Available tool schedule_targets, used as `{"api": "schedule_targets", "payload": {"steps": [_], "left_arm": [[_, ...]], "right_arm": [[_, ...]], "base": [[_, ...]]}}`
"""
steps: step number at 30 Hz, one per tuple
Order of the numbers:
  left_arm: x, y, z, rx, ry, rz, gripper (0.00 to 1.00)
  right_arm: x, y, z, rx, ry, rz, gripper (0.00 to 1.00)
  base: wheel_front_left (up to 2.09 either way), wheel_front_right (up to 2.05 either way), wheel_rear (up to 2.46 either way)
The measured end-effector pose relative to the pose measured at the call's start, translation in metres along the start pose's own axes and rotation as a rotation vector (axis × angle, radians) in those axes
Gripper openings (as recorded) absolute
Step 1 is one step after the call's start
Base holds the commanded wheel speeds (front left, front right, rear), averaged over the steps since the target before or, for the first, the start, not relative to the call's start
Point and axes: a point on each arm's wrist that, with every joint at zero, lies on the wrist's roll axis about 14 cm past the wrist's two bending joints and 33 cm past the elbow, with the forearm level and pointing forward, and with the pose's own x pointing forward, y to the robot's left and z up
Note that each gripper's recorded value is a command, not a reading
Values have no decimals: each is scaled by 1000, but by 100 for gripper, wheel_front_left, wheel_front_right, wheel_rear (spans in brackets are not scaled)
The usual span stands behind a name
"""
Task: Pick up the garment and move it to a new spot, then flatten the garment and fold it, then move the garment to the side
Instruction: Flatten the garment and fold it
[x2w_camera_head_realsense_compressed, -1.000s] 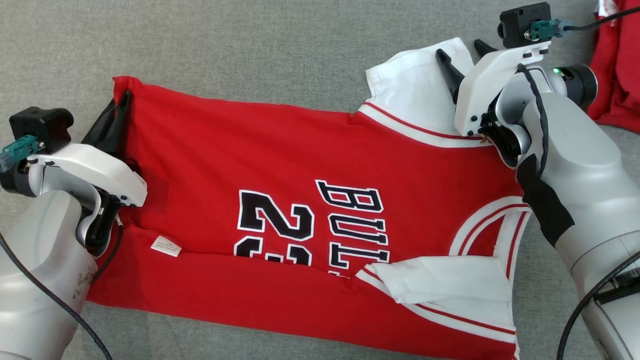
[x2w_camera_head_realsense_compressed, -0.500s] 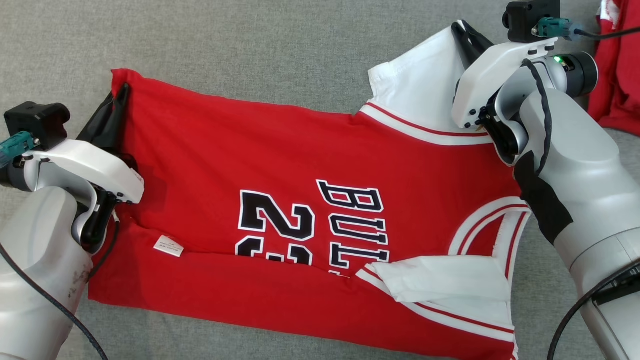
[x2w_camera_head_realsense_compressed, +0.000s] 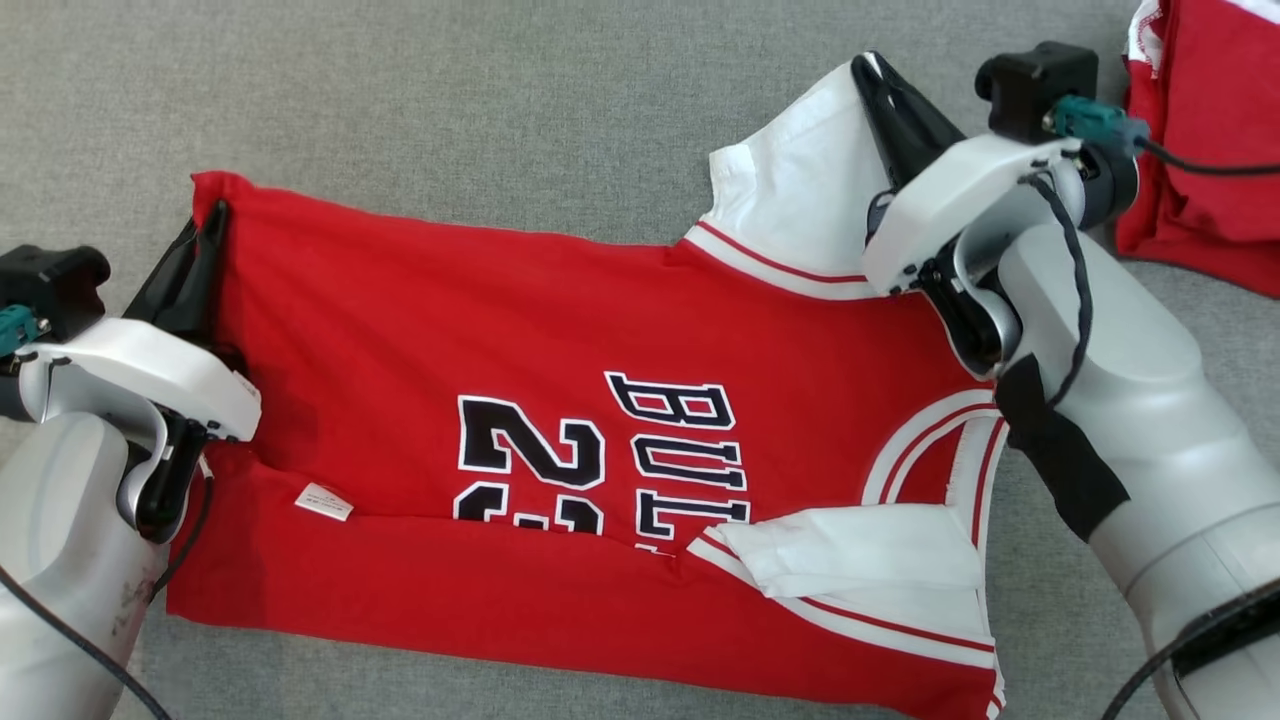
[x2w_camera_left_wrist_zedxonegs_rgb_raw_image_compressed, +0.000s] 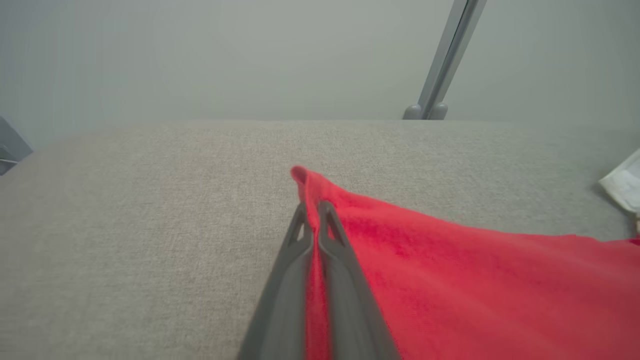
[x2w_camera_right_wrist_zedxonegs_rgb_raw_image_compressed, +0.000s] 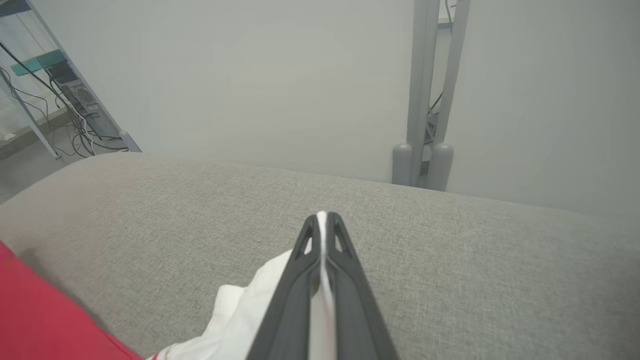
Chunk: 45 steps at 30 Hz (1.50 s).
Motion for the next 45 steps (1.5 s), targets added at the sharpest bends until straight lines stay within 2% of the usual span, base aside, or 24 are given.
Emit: {"api": "schedule_targets", "payload": {"steps": [12, 19, 25, 32, 45], "left_arm": [[-22, -4, 6, 1, -24, -12, 0], [-38, -10, -2, -7, -13, -25, 0], [-50, -9, -2, -17, -17, -14, 0], [-69, -10, -10, -28, -3, -6, 0], [-96, -21, -16, -44, -11, -14, 0]], "right_arm": [[-61, -5, 19, 166, -134, 42, 0], [-104, 9, 20, 292, -166, 103, 0], [-134, 27, 12, 372, -126, 169, 0], [-166, 29, -5, 433, -46, 167, 0], [-214, 57, -30, 582, 102, 210, 0]], "base": [[0, 0, 0], [0, 0, 0], [0, 0, 0], [0, 0, 0], [0, 0, 0]]}}
